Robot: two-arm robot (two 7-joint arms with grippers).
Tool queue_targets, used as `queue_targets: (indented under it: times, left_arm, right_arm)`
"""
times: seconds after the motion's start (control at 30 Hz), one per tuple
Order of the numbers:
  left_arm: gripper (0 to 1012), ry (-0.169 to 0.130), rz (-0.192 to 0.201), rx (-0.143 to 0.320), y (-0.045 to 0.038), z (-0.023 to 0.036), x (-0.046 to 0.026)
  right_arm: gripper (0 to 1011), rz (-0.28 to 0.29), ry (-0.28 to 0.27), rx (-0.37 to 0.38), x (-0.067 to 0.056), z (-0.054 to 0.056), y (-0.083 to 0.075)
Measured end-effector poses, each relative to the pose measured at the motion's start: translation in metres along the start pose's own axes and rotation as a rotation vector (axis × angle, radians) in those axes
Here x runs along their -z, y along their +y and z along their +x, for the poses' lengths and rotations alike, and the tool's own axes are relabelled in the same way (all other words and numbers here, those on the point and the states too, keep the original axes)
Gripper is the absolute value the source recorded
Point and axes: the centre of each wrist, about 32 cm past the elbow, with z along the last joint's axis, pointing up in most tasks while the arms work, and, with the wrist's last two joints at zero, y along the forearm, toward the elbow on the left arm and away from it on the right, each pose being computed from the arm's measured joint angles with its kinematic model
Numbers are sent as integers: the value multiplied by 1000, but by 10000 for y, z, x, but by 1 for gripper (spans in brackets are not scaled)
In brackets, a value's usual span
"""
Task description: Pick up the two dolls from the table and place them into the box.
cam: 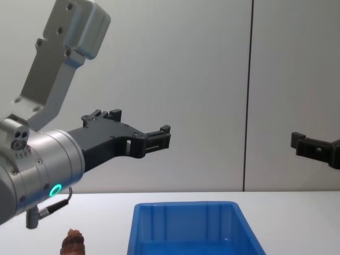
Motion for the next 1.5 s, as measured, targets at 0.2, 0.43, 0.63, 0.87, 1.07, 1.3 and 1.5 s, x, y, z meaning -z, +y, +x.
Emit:
queue_targets:
  times: [0.2, 0.43, 0.63, 0.87, 1.07, 1.3, 1.5]
  left_arm:
    - [1001, 0, 0, 0, 0, 0, 0]
    - [1001, 0, 0, 0, 0, 0, 0]
    - [1001, 0, 0, 0, 0, 0, 0]
    - [1001, 0, 0, 0, 0, 0, 0]
    - [1001, 0, 0, 0, 0, 0, 0]
    - [1001, 0, 0, 0, 0, 0, 0]
    - [1001, 0, 0, 0, 0, 0, 0]
  right_arm:
    - [1003, 0, 0, 0, 0, 0, 0]
    - [1003, 0, 0, 0, 0, 0, 0]
    - [1003, 0, 0, 0, 0, 0, 0]
    - [1003, 0, 0, 0, 0, 0, 0]
    - [1003, 0, 0, 0, 0, 0, 0]
    - [1003, -2, -3, 4, 0, 9, -19]
    - [1003, -17, -16, 39, -9, 40, -143]
